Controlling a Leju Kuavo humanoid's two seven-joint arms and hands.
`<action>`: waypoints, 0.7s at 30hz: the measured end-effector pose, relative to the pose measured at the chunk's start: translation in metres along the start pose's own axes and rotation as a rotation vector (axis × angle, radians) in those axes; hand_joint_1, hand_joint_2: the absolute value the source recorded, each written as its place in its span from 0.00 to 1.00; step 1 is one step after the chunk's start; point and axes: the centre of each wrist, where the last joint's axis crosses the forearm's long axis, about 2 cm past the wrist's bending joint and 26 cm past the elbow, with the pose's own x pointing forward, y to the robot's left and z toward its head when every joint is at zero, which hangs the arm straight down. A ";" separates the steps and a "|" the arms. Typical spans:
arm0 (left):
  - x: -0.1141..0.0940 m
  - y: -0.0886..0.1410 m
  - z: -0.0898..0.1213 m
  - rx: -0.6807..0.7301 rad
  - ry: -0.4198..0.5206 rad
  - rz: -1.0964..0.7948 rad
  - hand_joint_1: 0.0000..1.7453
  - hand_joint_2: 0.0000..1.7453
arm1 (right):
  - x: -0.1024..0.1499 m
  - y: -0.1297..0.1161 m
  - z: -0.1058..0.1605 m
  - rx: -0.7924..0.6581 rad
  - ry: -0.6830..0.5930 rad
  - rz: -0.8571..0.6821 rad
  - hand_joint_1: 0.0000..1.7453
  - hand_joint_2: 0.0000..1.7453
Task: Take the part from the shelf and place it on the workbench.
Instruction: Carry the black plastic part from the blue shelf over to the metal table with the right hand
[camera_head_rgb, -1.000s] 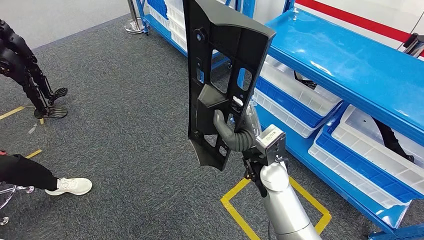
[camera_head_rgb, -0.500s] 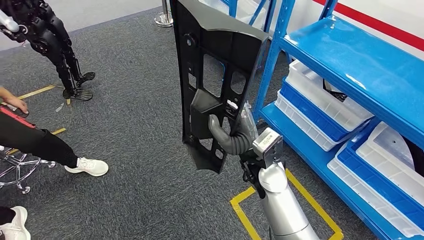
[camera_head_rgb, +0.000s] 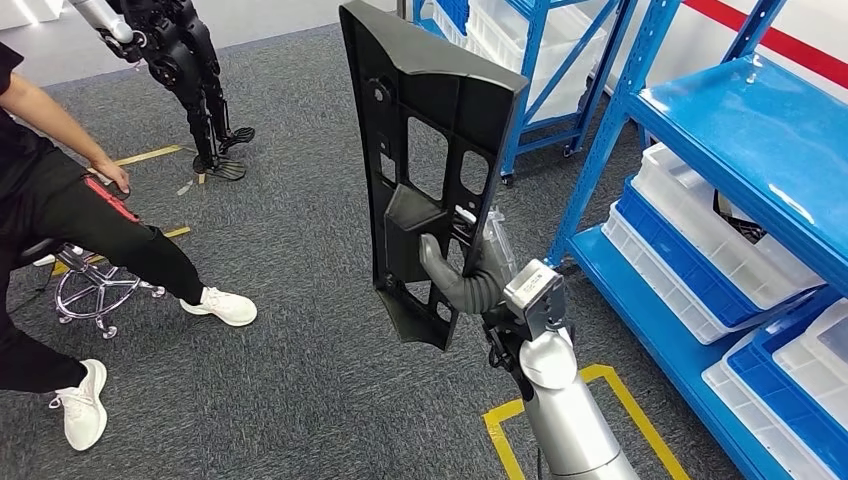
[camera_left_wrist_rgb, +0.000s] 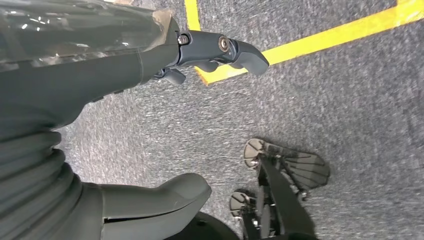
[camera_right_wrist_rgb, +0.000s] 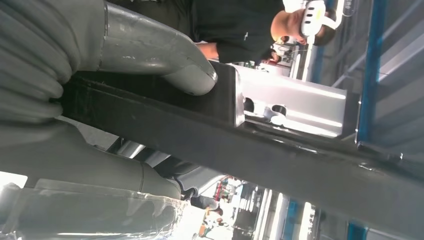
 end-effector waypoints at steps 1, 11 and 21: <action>-0.001 0.000 0.000 0.000 0.001 0.000 0.00 1.00 | 0.000 0.000 0.000 0.000 -0.001 -0.001 1.00 1.00; 0.000 -0.003 0.000 -0.010 -0.019 -0.006 0.00 1.00 | 0.000 0.000 0.000 0.002 -0.001 0.005 1.00 1.00; 0.003 -0.004 -0.001 -0.014 -0.031 -0.048 0.00 1.00 | 0.000 0.000 0.011 -0.002 0.002 0.025 1.00 1.00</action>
